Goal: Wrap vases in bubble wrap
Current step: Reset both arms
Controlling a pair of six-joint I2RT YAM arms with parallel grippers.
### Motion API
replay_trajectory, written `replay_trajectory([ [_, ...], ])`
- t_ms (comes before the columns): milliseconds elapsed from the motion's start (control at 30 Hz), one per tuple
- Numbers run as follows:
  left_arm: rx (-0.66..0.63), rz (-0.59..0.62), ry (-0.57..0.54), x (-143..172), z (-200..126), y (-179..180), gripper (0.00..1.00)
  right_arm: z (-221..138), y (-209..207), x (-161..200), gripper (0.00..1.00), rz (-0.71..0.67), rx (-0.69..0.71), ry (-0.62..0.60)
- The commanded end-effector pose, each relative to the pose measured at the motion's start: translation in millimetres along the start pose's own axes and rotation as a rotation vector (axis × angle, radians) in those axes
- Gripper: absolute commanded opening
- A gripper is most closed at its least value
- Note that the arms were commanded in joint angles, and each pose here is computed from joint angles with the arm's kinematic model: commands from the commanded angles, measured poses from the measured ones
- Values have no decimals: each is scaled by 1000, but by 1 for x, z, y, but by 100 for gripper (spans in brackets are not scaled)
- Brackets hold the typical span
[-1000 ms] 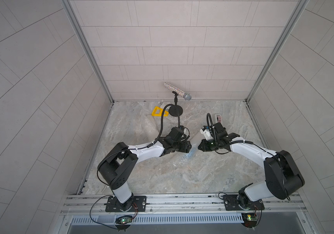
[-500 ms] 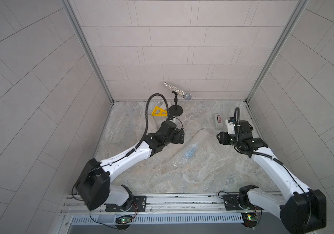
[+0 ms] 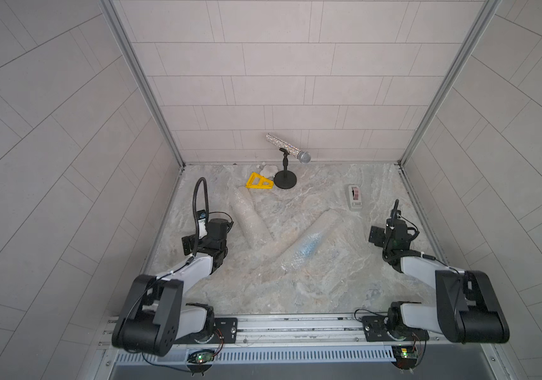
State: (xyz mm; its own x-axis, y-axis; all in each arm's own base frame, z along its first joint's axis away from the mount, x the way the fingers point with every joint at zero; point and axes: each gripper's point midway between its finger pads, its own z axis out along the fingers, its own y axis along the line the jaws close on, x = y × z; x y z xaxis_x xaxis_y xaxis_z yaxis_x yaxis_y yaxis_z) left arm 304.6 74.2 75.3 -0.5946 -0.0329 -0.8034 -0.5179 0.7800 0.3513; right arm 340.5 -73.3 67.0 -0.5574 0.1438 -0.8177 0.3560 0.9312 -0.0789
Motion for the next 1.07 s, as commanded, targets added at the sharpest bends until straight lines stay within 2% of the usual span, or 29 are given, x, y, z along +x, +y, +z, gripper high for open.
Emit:
replay_trajectory([
  [0,114,-125,-268,-68,-9,-17,100,7,16,-56,100,13,-64,-225],
  [100,255,-161,-368,-78,-15,-34,100,10,35,-54,100,2,-182,-173],
  [167,324,-139,-366,-62,-9,-48,100,-2,64,-51,99,-114,-298,-317],
  [233,368,-119,-402,-58,-6,-61,100,-2,60,-44,100,-73,-261,-404],
  [300,340,-103,-420,-57,0,-64,100,1,43,-38,100,-42,-177,-351],
  [333,331,-107,-371,-54,2,-61,100,8,38,-42,100,-18,-131,-316],
  [367,293,-105,-315,-53,7,-56,100,11,42,-43,100,-53,-105,-292],
  [467,222,-151,-233,-61,29,-50,100,6,48,-43,99,-117,-38,-330],
  [533,235,-174,-297,-62,25,-48,100,4,52,-43,100,-133,-61,-326],
  [1033,246,-155,-282,-62,25,-51,100,7,60,-43,100,-152,-105,-319],
])
